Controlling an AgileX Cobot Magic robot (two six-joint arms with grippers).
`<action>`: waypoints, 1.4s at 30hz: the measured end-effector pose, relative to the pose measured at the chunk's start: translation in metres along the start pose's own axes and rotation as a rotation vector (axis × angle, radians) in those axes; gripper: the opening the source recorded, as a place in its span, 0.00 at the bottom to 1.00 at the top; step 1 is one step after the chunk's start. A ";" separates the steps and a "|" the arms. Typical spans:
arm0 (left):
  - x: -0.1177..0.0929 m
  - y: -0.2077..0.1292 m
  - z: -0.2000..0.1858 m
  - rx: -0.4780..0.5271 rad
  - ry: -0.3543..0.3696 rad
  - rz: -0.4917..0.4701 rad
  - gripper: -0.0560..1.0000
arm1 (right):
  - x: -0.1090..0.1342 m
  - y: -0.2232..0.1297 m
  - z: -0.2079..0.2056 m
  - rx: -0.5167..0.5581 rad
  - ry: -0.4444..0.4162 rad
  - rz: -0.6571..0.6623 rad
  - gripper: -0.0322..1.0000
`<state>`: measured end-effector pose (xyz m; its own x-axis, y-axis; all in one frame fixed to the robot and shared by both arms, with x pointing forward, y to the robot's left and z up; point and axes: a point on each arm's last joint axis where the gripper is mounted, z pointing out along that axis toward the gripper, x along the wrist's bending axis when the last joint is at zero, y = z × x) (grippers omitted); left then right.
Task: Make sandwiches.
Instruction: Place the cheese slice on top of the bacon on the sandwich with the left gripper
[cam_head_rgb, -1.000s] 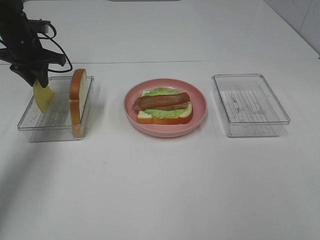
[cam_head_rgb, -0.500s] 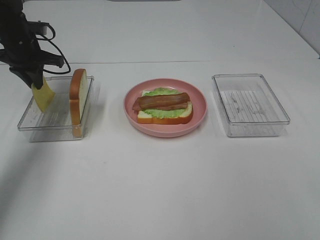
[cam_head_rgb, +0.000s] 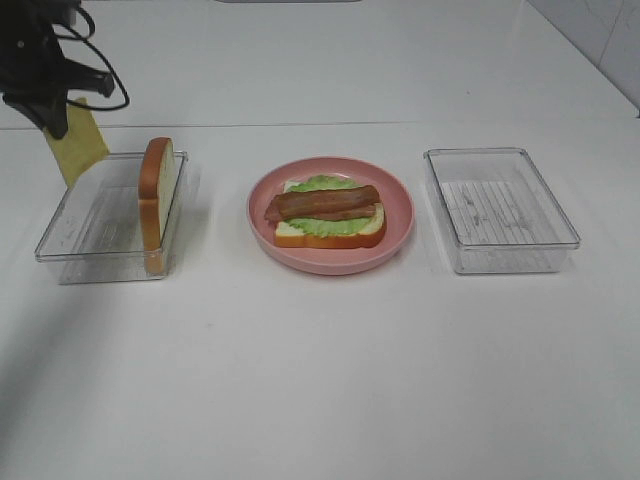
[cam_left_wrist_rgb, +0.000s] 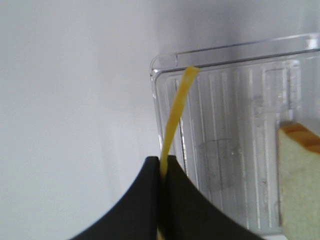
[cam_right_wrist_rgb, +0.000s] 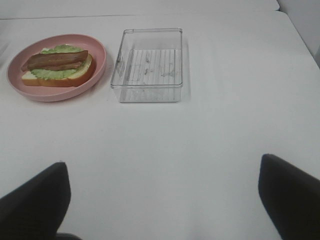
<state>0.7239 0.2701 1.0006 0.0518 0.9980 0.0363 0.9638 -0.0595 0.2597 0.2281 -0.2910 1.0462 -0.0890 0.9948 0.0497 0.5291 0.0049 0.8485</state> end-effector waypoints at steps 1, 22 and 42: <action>-0.002 0.001 -0.012 -0.026 -0.007 -0.002 0.05 | 0.000 0.000 0.000 0.000 0.000 0.000 0.98; -0.157 -0.021 -0.118 -0.246 -0.509 0.168 0.05 | 0.000 0.000 0.000 0.000 0.000 0.000 0.98; -0.244 -0.028 0.005 -0.087 -0.737 0.090 0.05 | 0.000 0.000 0.000 0.000 0.000 0.000 0.98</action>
<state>0.6858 0.0279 0.9793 0.3204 0.7435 -0.5870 0.9251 -0.1122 0.3627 0.2281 -0.2910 1.0462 -0.0890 0.9948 0.0497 0.5291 0.0049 0.8485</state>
